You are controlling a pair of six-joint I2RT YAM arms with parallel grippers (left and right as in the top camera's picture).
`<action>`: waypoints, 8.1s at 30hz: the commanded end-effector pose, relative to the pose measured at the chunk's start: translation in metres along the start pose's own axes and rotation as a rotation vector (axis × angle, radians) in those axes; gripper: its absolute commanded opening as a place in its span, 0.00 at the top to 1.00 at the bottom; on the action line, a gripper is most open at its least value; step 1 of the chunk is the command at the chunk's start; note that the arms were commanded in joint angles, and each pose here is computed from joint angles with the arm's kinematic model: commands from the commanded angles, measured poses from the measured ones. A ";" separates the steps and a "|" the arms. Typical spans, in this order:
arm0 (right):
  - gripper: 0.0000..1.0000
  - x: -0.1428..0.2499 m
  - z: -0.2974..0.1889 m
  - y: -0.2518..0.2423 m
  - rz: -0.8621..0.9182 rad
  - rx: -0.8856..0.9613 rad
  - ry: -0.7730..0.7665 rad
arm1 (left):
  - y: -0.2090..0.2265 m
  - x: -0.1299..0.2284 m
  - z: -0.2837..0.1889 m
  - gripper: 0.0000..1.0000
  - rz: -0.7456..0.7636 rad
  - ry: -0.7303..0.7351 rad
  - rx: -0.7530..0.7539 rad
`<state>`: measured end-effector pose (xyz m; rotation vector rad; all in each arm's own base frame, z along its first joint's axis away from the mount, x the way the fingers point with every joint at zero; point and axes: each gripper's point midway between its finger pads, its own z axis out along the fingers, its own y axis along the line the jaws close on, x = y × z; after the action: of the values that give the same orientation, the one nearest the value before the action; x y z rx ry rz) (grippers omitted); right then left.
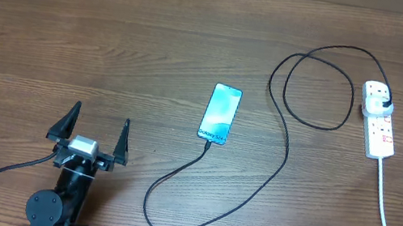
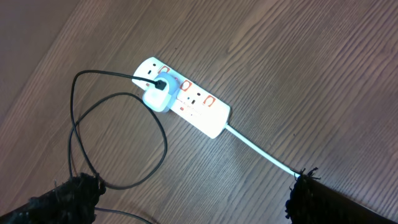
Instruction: Plug charger to phone and switch on socket
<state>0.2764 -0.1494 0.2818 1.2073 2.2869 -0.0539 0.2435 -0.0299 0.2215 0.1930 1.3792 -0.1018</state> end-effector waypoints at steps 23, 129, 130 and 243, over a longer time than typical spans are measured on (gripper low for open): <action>0.00 -0.007 -0.008 0.004 -0.001 -0.017 -0.031 | 0.022 0.064 -0.014 0.00 -0.188 0.244 -0.161; 0.00 0.073 -0.022 0.141 -0.134 -0.815 -0.536 | 0.024 0.064 -0.015 0.00 -0.115 0.251 -0.162; 0.00 0.077 -0.023 0.139 -0.135 -0.838 -0.557 | 0.024 0.064 -0.015 0.01 -0.115 0.251 -0.162; 0.00 0.194 0.035 0.052 -0.707 -0.775 -0.834 | 0.024 0.065 -0.015 0.00 -0.115 0.251 -0.162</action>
<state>0.2458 0.0168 0.1712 -0.0725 1.5981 0.0538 0.2464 -0.0039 0.1575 -0.0097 1.6460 -0.0764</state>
